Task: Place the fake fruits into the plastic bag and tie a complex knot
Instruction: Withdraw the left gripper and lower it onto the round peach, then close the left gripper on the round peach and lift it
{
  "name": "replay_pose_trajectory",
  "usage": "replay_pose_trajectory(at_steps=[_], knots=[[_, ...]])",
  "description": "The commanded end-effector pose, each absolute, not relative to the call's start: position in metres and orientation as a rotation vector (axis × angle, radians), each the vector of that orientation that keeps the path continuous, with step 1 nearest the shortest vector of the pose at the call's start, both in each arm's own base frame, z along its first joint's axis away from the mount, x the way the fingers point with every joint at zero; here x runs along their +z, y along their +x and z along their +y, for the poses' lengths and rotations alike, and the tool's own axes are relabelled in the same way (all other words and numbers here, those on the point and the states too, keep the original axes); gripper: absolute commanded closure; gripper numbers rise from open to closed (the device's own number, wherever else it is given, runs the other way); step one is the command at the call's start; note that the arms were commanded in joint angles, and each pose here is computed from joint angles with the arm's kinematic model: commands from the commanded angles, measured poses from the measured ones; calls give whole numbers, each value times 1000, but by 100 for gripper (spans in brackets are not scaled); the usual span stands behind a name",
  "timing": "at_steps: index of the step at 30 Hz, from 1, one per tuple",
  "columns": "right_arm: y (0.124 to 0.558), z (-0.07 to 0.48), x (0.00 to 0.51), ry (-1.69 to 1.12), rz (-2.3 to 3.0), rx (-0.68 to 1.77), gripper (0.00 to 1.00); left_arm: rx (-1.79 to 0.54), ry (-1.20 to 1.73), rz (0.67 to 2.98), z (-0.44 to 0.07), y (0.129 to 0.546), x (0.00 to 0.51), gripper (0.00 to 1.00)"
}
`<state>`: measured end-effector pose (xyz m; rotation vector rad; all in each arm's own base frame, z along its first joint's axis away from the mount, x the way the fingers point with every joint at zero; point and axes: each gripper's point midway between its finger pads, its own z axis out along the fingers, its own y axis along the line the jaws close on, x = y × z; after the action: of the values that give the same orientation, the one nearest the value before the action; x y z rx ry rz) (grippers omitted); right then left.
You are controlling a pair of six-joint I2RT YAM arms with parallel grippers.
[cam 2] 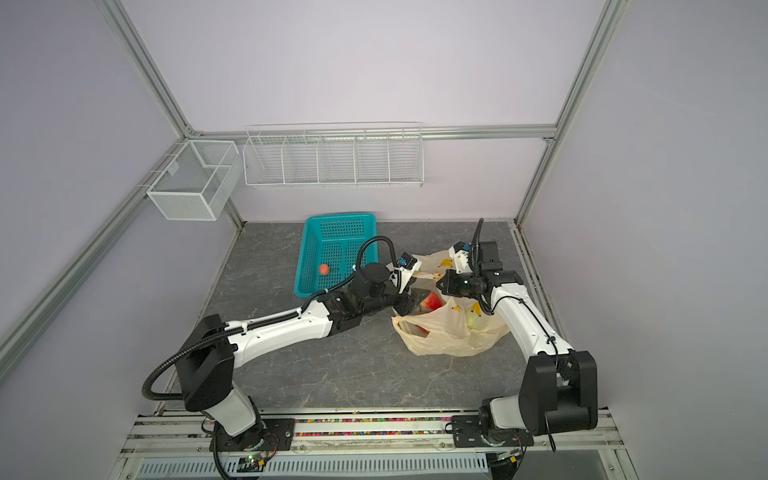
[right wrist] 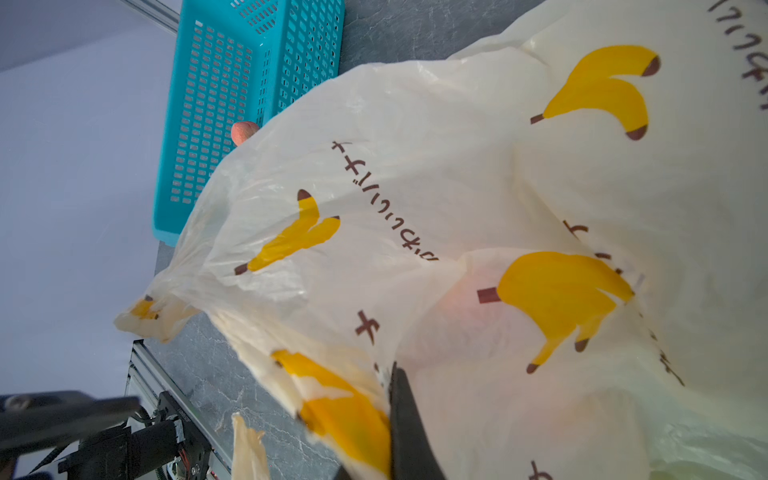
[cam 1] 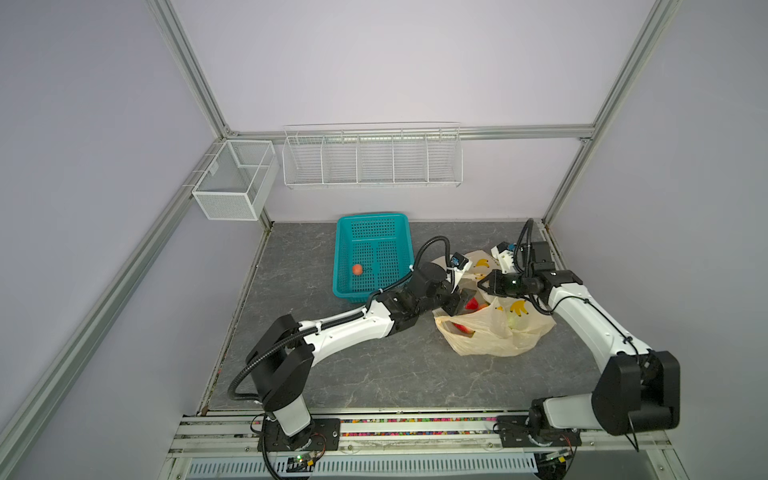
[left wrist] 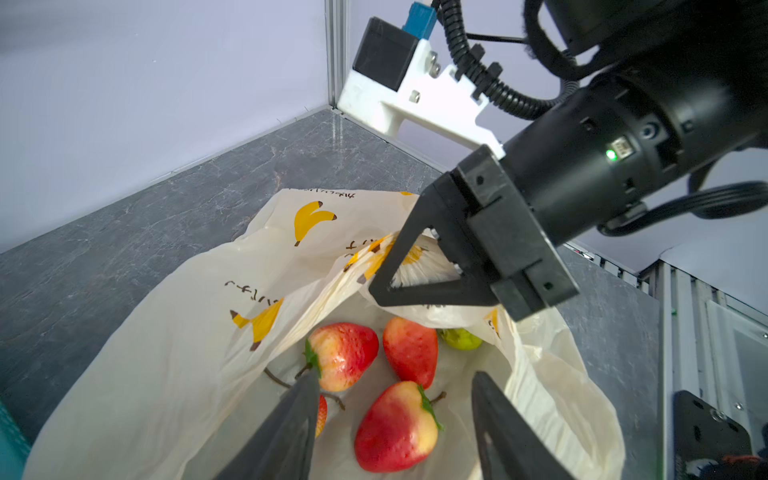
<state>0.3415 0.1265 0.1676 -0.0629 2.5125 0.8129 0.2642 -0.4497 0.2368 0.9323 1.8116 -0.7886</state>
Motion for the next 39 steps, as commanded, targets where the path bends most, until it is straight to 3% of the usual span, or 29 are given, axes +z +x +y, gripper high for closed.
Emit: replay_pose_trajectory(at_steps=[1,6,10,13,24,39], knots=[[341,124,168,-70,2518,801,93,-748,916,1833,-423,262,265,42],[342,124,168,-70,2513,801,93,-521,516,1918,-324,322,287,39],[342,125,166,-70,2517,810,93,-202,234,2137,-230,385,248,38],[342,125,166,-71,2515,813,93,-81,154,2220,-196,419,220,38],[339,126,168,-77,2506,823,93,144,117,2489,-164,497,116,36],[338,127,165,-79,2509,826,93,174,150,2678,-158,508,40,35]])
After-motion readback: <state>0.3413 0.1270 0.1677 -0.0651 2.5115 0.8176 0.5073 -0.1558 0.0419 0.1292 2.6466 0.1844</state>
